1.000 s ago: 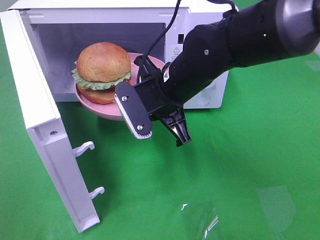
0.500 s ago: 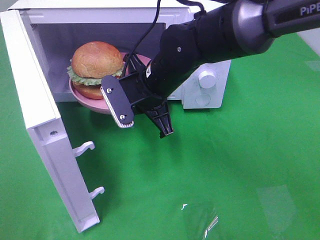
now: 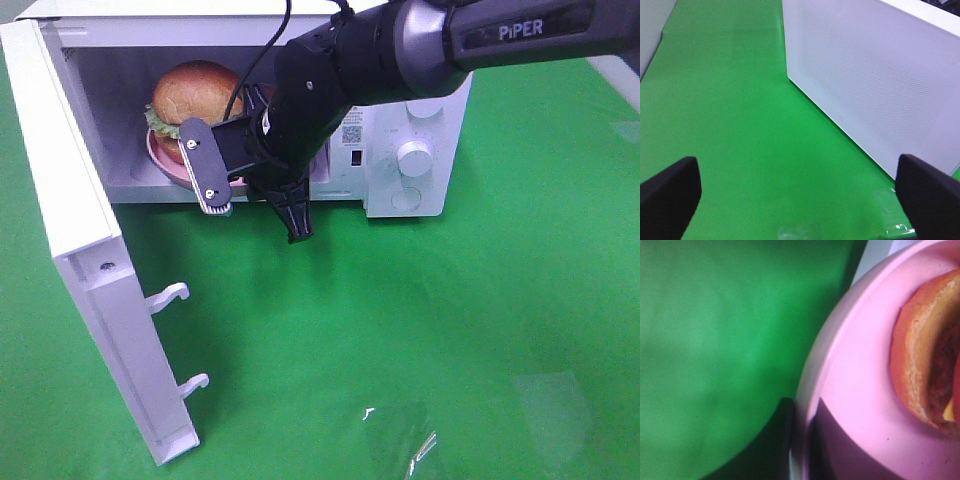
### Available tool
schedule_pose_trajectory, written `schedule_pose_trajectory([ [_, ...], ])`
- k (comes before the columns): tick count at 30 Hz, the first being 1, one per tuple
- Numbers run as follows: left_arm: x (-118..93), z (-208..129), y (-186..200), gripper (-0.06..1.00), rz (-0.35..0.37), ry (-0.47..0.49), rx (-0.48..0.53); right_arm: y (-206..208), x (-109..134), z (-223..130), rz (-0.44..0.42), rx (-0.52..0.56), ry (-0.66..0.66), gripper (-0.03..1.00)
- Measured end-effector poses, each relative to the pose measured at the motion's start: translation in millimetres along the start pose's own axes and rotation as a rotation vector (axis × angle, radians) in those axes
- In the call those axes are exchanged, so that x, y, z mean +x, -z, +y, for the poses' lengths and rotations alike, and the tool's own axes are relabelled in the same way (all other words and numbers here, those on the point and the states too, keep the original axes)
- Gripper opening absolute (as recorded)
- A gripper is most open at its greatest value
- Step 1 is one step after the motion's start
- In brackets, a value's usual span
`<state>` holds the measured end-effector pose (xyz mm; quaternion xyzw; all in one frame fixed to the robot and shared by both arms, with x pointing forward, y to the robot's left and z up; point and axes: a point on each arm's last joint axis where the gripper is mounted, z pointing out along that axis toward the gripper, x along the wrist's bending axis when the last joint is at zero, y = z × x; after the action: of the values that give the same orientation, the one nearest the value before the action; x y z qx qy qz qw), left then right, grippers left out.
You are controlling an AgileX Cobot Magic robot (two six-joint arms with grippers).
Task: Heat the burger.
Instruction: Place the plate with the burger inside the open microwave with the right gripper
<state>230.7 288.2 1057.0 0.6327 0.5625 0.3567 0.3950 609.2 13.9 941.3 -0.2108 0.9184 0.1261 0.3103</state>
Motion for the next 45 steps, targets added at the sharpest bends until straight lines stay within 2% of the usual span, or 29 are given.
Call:
schedule_pose_trajectory([
  [17,0,0,0,0.97,0.000,0.000,0.000,-34,-19,-14,-0.019,0.051,-0.108,0.06],
  [21,0,0,0,0.97,0.000,0.000,0.000,-40,-31,-17,-0.049,0.053,-0.140,0.06],
  [30,0,0,0,0.97,0.000,0.000,0.000,-51,-45,-20,-0.051,0.071,-0.197,0.06],
  [45,0,0,0,0.97,0.000,0.000,0.000,-60,-52,-24,-0.076,0.070,-0.216,0.06],
])
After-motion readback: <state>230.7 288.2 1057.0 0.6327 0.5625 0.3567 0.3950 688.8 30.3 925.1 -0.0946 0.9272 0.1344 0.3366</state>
